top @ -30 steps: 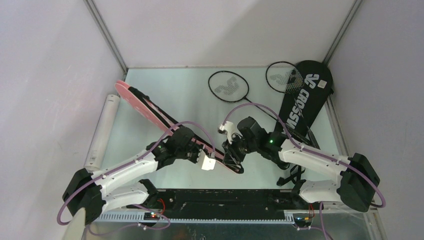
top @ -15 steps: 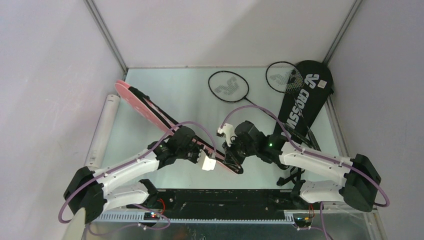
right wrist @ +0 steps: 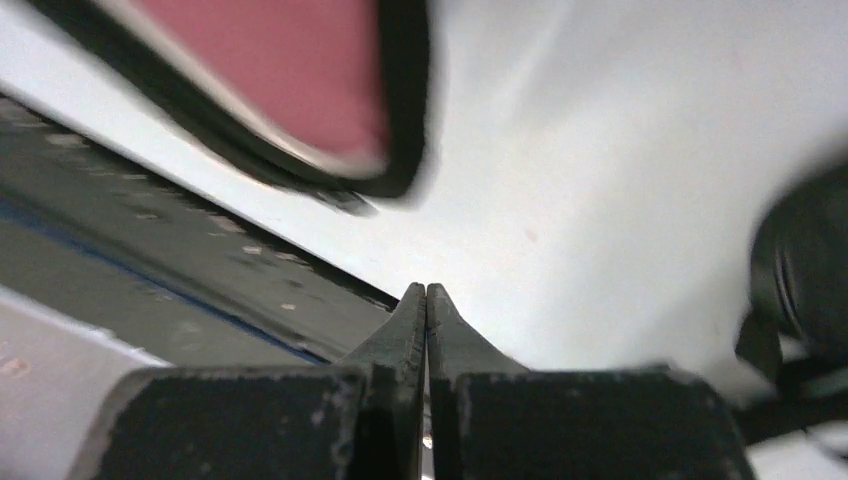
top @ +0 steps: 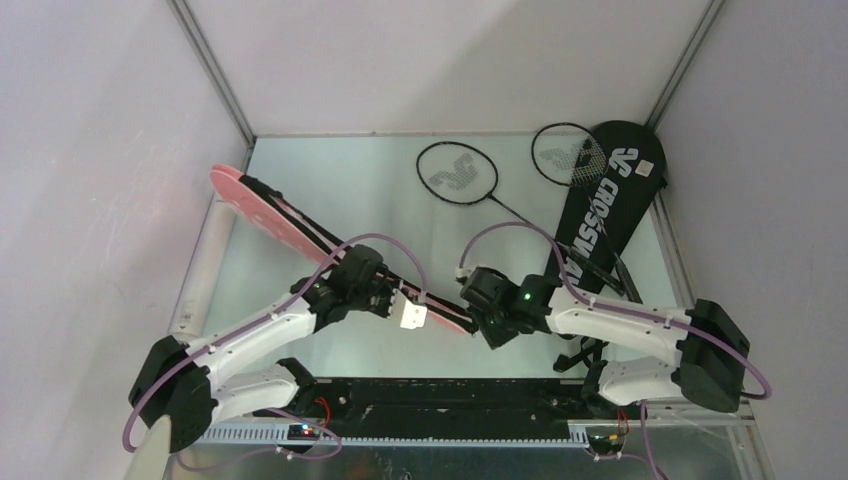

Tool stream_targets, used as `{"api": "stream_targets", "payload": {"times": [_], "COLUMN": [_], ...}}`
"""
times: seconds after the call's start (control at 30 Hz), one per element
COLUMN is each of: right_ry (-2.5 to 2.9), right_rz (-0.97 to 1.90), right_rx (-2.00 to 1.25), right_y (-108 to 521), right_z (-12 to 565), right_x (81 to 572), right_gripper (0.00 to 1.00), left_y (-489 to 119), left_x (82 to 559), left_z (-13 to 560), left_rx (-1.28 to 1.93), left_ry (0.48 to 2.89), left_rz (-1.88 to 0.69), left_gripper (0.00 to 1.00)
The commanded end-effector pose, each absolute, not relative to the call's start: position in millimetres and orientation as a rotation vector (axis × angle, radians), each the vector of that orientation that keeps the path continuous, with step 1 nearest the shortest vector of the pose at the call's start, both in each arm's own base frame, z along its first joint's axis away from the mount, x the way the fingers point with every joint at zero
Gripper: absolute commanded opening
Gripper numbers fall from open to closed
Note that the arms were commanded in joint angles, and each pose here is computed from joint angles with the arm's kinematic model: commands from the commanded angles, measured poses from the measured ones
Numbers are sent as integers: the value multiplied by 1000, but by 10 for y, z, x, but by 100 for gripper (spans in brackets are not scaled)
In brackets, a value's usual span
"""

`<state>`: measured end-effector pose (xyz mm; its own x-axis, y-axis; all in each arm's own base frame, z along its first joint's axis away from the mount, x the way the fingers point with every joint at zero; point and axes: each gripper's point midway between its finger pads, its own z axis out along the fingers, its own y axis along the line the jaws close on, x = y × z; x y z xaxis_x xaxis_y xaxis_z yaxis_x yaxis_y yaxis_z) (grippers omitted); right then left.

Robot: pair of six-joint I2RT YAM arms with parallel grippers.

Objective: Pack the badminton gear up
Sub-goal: Zip the racket bag at the center of the board, then place the racket bag at the center of the board.

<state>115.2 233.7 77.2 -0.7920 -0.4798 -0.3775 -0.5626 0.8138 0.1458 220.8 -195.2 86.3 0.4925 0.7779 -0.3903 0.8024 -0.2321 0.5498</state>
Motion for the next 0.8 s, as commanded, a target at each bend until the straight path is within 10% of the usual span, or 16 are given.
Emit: {"api": "stream_targets", "payload": {"times": [0.0, 0.23, 0.47, 0.77], "right_ry": [2890, 2769, 2424, 2271], "right_rz": [-182, -41, 291, 484], "right_rx": [-468, -412, -399, -225], "right_y": [1539, 1829, 1978, 1766], "right_z": [522, 434, 1119, 1357], "right_x": [1001, 1278, 1560, 1600], "right_gripper": [0, 0, 74, 94], "left_y": [-1812, -1900, -1525, -664], "left_x": [2541, 2463, 2054, 2118], "left_z": [1175, 1276, 918, 795], "left_rx": [1923, 1929, 2448, 3124], "left_ry": [1337, 1251, 1109, 1217], "left_rz": [115, 56, 15, 211], "left_gripper": [0, 0, 3, 12]}}
